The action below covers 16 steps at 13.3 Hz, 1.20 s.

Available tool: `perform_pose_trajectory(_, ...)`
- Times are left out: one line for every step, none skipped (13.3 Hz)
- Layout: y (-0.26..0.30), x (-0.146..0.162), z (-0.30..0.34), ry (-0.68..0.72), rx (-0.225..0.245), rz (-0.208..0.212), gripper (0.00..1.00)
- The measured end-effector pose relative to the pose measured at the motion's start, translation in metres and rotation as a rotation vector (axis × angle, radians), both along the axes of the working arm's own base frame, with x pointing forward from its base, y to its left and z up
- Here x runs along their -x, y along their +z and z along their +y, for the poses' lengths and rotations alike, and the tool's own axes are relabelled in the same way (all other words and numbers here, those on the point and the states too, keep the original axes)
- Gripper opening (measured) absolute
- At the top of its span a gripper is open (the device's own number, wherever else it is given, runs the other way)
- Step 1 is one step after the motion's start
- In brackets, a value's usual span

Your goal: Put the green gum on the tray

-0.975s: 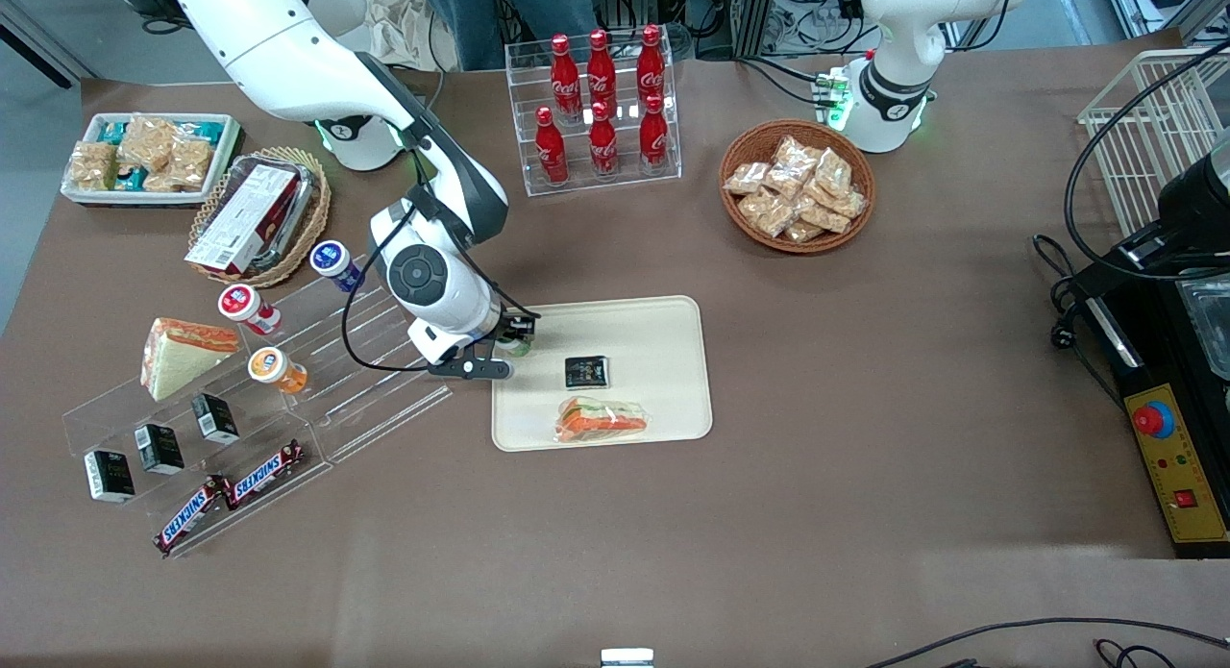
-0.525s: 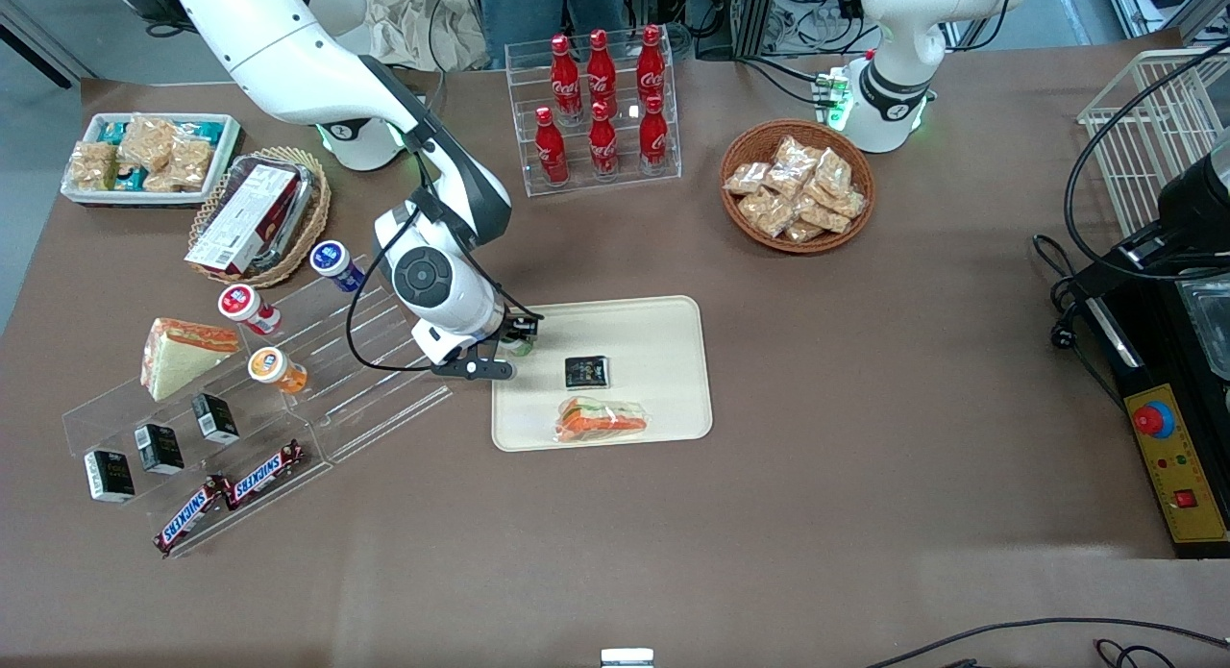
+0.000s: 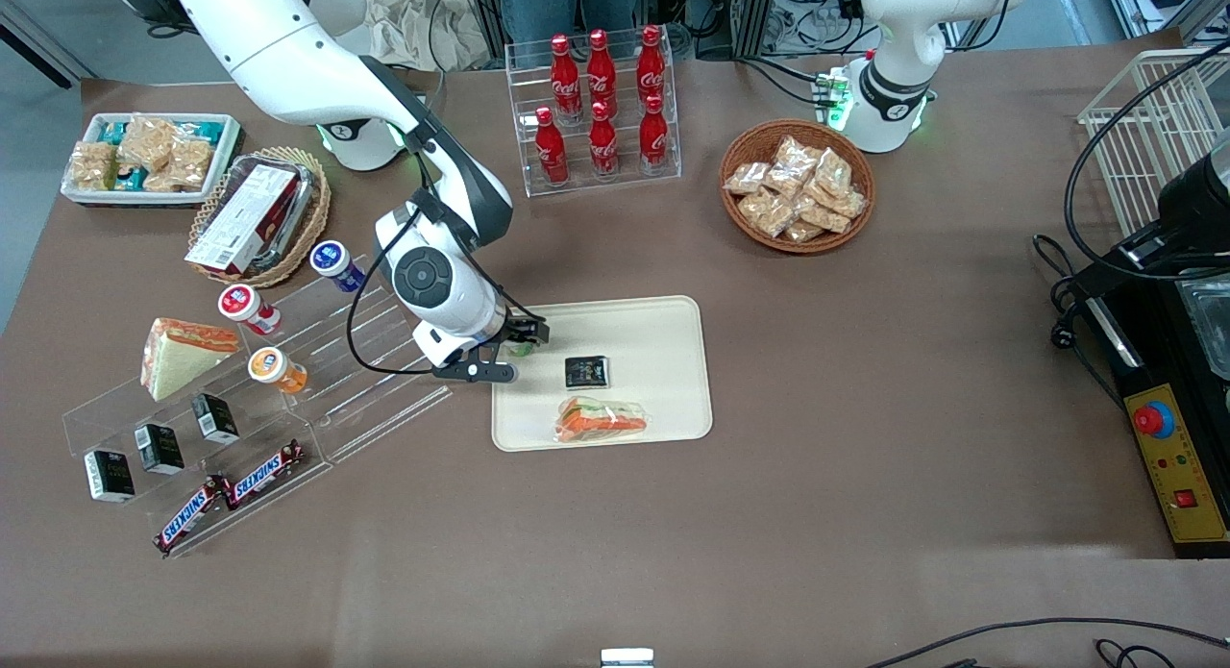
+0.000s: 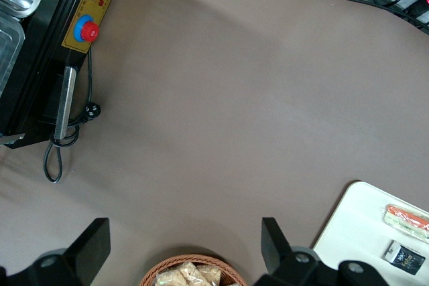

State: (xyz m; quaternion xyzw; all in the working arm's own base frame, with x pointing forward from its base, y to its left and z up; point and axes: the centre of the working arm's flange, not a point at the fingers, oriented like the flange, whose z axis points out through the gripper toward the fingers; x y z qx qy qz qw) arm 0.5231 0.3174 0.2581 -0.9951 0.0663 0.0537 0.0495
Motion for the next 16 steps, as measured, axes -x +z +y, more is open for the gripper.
perform_pose_trajectory(0.011, -0.005, -0.002, 0.004, 0.004, -0.020, 1.00)
perform_pose_trajectory(0.024, -0.009, -0.005, 0.016, 0.019, -0.034, 1.00)
perform_pose_trajectory(0.041, -0.014, -0.008, 0.027, 0.035, -0.035, 1.00)
perform_pose_trajectory(0.063, -0.018, -0.012, 0.039, 0.044, -0.031, 1.00)
perform_pose_trajectory(0.087, -0.023, -0.016, 0.049, 0.051, -0.026, 1.00)
perform_pose_trajectory(0.112, -0.028, -0.023, 0.057, 0.059, -0.021, 1.00)
perform_pose_trajectory(0.136, -0.032, -0.031, 0.069, 0.064, -0.018, 1.00)
perform_pose_trajectory(0.160, -0.035, -0.042, 0.087, 0.069, -0.013, 1.00)
perform_pose_trajectory(0.182, -0.038, -0.055, 0.106, 0.074, -0.008, 1.00)
perform_pose_trajectory(0.204, -0.040, -0.072, 0.119, 0.078, -0.003, 1.00)
perform_pose_trajectory(0.225, -0.044, -0.092, 0.113, 0.081, -0.001, 1.00)
perform_pose_trajectory(0.245, -0.048, -0.117, 0.086, 0.084, 0.000, 1.00)
perform_pose_trajectory(0.261, -0.054, -0.145, 0.056, 0.087, -0.003, 1.00)
perform_pose_trajectory(0.273, -0.059, -0.175, 0.052, 0.088, -0.006, 1.00)
perform_pose_trajectory(0.281, -0.064, -0.205, 0.076, 0.087, -0.013, 1.00)
perform_pose_trajectory(0.287, -0.069, -0.236, 0.104, 0.085, -0.019, 1.00)
